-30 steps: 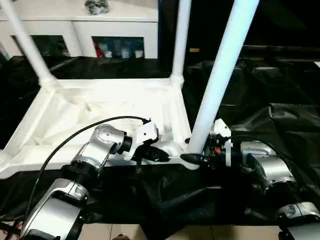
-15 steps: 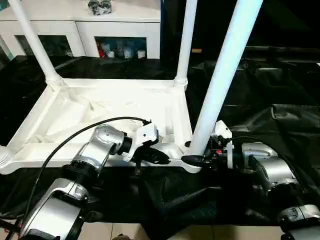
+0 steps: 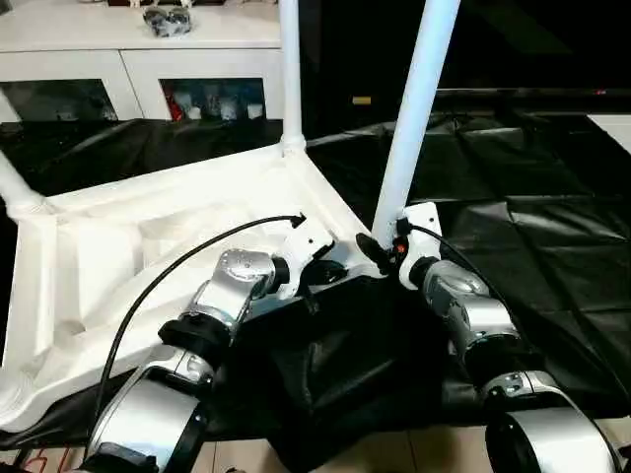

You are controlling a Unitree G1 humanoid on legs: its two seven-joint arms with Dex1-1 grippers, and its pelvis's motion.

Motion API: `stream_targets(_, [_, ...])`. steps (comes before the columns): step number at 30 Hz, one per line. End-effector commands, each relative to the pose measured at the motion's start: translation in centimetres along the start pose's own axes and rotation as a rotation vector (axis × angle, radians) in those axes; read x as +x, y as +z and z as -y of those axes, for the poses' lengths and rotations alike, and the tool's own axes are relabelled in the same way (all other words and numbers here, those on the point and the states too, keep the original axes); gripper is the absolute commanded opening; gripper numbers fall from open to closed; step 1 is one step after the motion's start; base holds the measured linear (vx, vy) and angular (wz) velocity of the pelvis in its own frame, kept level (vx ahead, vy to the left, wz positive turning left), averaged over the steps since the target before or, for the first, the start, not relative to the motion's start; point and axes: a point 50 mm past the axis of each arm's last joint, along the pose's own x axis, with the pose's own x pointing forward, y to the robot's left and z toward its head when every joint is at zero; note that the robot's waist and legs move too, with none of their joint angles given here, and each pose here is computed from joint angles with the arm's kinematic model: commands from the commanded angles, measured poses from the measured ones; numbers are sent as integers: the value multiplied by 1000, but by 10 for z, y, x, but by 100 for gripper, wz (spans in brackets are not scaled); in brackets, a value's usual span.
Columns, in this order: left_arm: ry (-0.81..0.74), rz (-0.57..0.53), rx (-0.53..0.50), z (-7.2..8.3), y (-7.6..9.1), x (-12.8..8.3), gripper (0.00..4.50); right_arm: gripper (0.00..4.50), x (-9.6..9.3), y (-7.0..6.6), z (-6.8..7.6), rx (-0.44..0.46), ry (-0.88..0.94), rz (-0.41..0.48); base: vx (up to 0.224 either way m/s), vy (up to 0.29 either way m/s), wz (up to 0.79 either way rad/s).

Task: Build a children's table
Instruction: Rotate leg to tighten

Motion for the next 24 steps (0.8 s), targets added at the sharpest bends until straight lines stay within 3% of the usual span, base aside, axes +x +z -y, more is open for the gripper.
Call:
stream_targets(1, [-83, 74, 54, 17, 25, 17, 0, 324, 10, -29, -35, 51, 138, -118, 0, 0, 0])
stream_targets(4, [-96, 70, 65, 17, 23, 16, 0, 341, 10, -27, -34, 36, 133, -110, 0, 0, 0])
stream_targets(6, [-115, 52, 84, 15, 19, 11, 0, 361, 8, -23, -30, -23, 167, -95, 0, 0, 0])
stream_targets(10, [-204, 2, 125, 11, 8, -3, 0, 361, -7, -18, -26, -120, 396, -70, 0, 0, 0])
stream_targets(20, [-394, -32, 177, 11, 0, -24, 0, 361, -36, -15, -14, -134, 679, -123, 0, 0, 0])
stream_targets(21, [-426, -40, 180, 12, -1, -26, 0, 337, -40, -16, -15, -133, 722, -135, 0, 0, 0])
stream_targets(24, [-475, -76, 203, 12, -4, -31, 0, 329, -47, -17, -16, -133, 802, -169, 0, 0, 0])
